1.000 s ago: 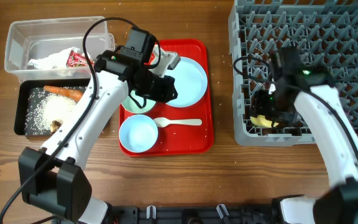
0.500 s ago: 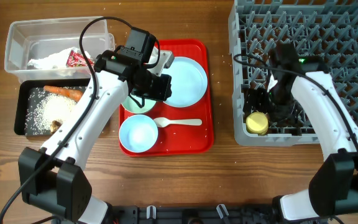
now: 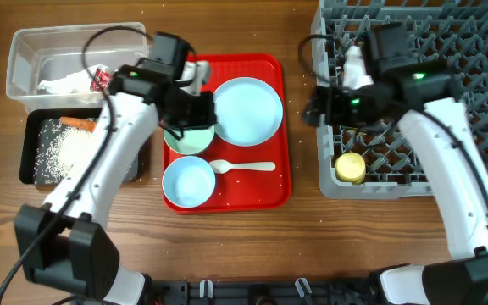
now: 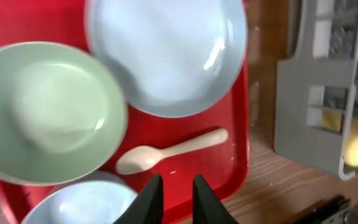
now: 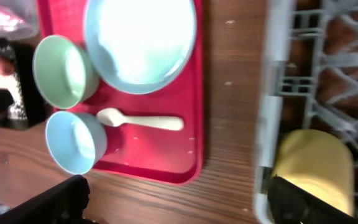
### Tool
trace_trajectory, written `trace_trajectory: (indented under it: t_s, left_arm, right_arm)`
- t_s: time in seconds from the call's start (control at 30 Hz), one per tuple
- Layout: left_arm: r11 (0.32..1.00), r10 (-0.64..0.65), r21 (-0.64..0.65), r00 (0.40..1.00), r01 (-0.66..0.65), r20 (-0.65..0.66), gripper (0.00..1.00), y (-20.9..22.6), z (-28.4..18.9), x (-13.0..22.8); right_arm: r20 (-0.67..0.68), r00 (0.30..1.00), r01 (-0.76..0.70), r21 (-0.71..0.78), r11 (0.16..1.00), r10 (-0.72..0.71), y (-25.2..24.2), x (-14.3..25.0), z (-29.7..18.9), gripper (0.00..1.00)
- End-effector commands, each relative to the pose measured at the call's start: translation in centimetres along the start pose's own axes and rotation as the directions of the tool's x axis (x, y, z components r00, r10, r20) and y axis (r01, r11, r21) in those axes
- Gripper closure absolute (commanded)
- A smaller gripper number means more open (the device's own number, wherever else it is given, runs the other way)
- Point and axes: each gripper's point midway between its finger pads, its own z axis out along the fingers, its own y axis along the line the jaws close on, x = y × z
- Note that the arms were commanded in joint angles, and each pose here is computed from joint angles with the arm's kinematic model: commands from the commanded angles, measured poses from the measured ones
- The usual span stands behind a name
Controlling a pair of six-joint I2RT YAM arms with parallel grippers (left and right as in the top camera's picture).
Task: Sort waste into correct bins and load items into the dishwasher rack
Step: 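Reach the right gripper to the green bowl and grasp its rim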
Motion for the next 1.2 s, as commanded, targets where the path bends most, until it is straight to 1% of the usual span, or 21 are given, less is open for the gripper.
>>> trace_trajectory:
  t_s: [0.0,0.07,0.1,0.17,0.2,0.23,0.3,0.47,0.53,0.6,0.83,0.97,1.17]
  left_arm:
    - [0.978,-0.082,-0.182,0.993,0.097,0.087,0.79,4.2,-3.4,-0.3]
    - [0.955,-0.106,-0.269,0.991,0.123,0.076,0.77,6.2,-3.9,0.4]
    - [0.948,-0.12,-0.289,0.991,0.134,0.065,0.77,6.9,-3.8,0.8]
    - [0.944,-0.135,-0.295,0.989,0.146,0.058,0.78,7.5,-3.7,1.1]
    - [0.941,-0.151,-0.297,0.987,0.163,0.061,0.78,7.8,-3.7,1.1]
    - [0.931,-0.183,-0.305,0.98,0.2,0.081,0.78,8.4,-3.8,0.9]
    - [0.919,-0.22,-0.311,0.97,0.243,0.106,0.78,9.2,-4.1,0.6]
    - [0.912,-0.241,-0.316,0.965,0.26,0.099,0.75,9.7,-4.3,0.9]
    - [0.911,-0.244,-0.32,0.965,0.261,0.09,0.75,9.8,-4.2,1.2]
    - [0.911,-0.245,-0.32,0.965,0.261,0.09,0.75,9.8,-4.2,1.2]
    - [0.906,-0.244,-0.332,0.965,0.262,0.096,0.75,10.0,-4.3,1.2]
    - [0.88,-0.261,-0.377,0.958,0.287,0.12,0.75,10.9,-4.7,1.2]
    - [0.859,-0.309,-0.382,0.94,0.342,0.146,0.75,12.1,-5.2,1.1]
  right_arm:
    - [0.041,0.999,0.01,-0.012,1.0,-0.009,2.7,-0.4,0.4,0.05]
    - [0.063,0.997,0.042,-0.035,0.999,-0.04,4.5,-0.6,1.1,0.05]
    - [0.068,0.997,0.038,-0.037,0.999,-0.035,5.2,-0.8,1.6,0.05]
    - [0.073,0.997,0.037,-0.044,0.998,-0.034,6.1,-0.9,2.4,0.06]
    - [0.073,0.997,0.021,-0.053,0.998,-0.017,6.7,-1.0,3.1,0.1]
    - [0.071,0.997,0.003,-0.066,0.998,0.002,7.5,-1.1,4.1,0.12]
    - [0.066,0.998,0.017,-0.086,0.996,-0.011,9.3,-1.1,6.0,0.14]
    - [0.059,0.998,-0.004,-0.067,0.998,0.008,11.7,-1.0,11.1,0.17]
    - [0.052,0.999,-0.005,-0.07,0.998,0.008,12.1,-1.1,13.0,0.23]
    - [0.038,0.998,-0.037,-0.066,0.997,0.04,12.2,-1.1,14.8,0.28]
    - [-0.015,0.996,-0.091,-0.068,0.994,0.09,12.3,-0.6,19.5,0.42]
    - [-0.018,0.998,-0.066,-0.074,0.995,0.065,13.0,-0.1,20.5,0.42]
    - [0.019,0.999,-0.04,-0.076,0.996,0.042,14.0,-0.2,20.6,0.42]
